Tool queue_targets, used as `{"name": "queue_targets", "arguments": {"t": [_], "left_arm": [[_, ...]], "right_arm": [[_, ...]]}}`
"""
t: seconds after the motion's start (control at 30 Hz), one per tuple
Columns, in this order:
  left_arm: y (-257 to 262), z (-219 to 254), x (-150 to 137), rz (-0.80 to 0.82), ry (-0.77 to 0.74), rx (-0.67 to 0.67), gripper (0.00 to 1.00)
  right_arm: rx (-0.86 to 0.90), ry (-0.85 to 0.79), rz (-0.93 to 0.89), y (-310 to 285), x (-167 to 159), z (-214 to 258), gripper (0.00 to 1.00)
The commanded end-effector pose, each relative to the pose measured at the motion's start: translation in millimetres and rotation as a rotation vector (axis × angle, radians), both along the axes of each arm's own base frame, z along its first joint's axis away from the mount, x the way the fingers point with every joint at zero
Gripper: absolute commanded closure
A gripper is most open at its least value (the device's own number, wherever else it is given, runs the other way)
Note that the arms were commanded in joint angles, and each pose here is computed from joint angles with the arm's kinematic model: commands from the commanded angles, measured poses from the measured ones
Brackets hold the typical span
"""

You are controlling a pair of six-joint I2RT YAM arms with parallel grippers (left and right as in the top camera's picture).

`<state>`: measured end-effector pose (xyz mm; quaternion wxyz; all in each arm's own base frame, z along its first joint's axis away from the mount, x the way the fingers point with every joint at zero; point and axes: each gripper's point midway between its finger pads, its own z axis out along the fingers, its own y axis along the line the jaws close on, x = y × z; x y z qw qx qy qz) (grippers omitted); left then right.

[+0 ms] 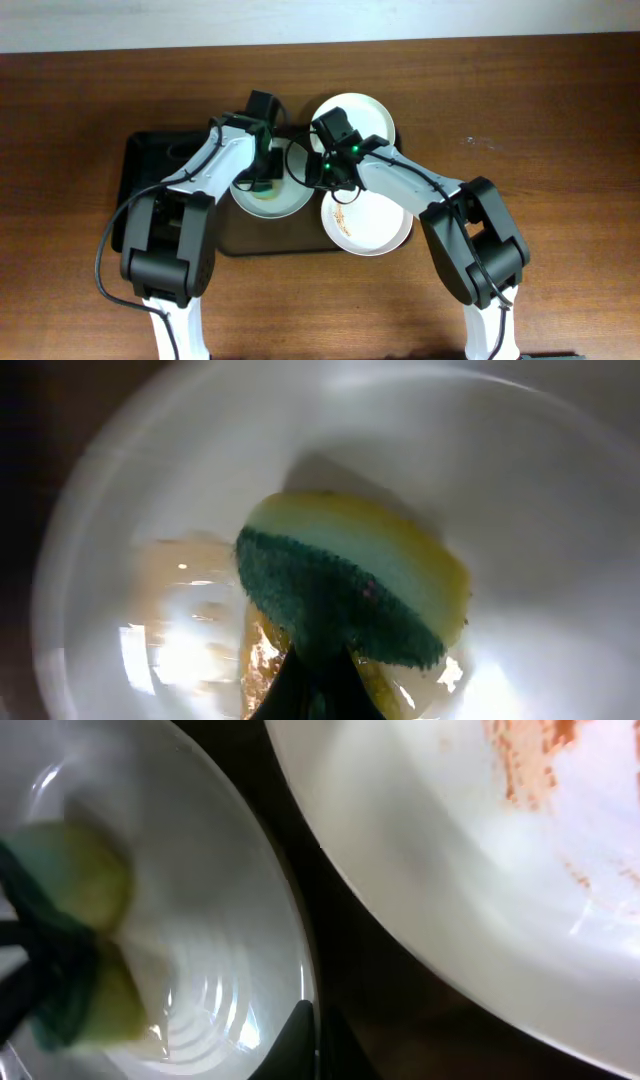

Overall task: Clean dirty plates on tray and stack at the side
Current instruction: 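Scrub the held plate with the sponge in the left gripper, then lift the cleaned plate with the right gripper and place it right of the tray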

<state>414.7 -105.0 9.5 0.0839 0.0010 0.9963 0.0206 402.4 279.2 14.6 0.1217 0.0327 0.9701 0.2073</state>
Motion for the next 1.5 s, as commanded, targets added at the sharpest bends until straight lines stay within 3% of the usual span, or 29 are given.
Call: {"name": "queue_targets", "arguments": {"t": [0.0,0.13,0.23,0.43,0.6,0.67,0.83,0.9,1.0,1.17,1.23,1.37,1.47], "left_arm": [[71.6,-20.6,2.9,0.1,-0.009,0.329,0.99],[77.2,-3.0,10.7,0.069,-0.09,0.519,0.99],[59.0,10.3,14.5,0.027,-0.099,0.521,0.99],[18.5,116.7,46.1,0.028,-0.13,0.289,0.99],[20.8,174.3,51.1,0.077,-0.147,0.077,0.99],[29.5,173.6,48.1,0.109,-0.108,-0.011,0.99],[53.0,170.3,44.1,0.144,-0.07,-0.017,0.99],[52.8,170.2,44.0,0.138,-0.07,-0.016,0.99],[54.4,169.8,46.2,0.142,-0.075,-0.018,0.99],[54.3,169.6,47.8,0.138,-0.058,-0.14,0.99],[58.8,169.8,48.0,0.141,-0.055,-0.159,0.99],[61.8,173.8,49.6,0.121,-0.048,-0.298,0.99],[65.7,176.8,53.6,0.128,-0.063,-0.349,0.99]], "right_arm": [[-0.012,0.003,-0.003,-1.9,1.2,-5.3,0.96],[-0.012,0.003,-0.003,-2.0,1.3,-5.3,0.96],[-0.015,0.007,-0.003,-2.6,0.5,-5.8,0.96],[-0.025,0.002,0.002,-3.9,0.7,-6.3,0.96],[-0.031,0.002,0.014,-4.4,-0.4,-6.9,0.96],[-0.029,-0.001,0.014,-3.7,0.7,-8.3,0.94],[-0.023,-0.011,0.031,6.4,0.6,-18.3,0.79],[-0.019,-0.01,0.038,9.3,-0.6,-19.4,0.8],[0.004,-0.009,0.053,15.7,-2.6,-17.7,0.96],[0.001,-0.028,0.105,17.5,-1.7,10.5,0.96],[-0.047,-0.065,0.132,11.6,2.8,38.3,0.96],[-0.318,-0.18,0.142,-22.9,13.5,102.2,0.96],[-0.487,-0.248,0.125,-38.1,14.3,124.1,0.96]]}}
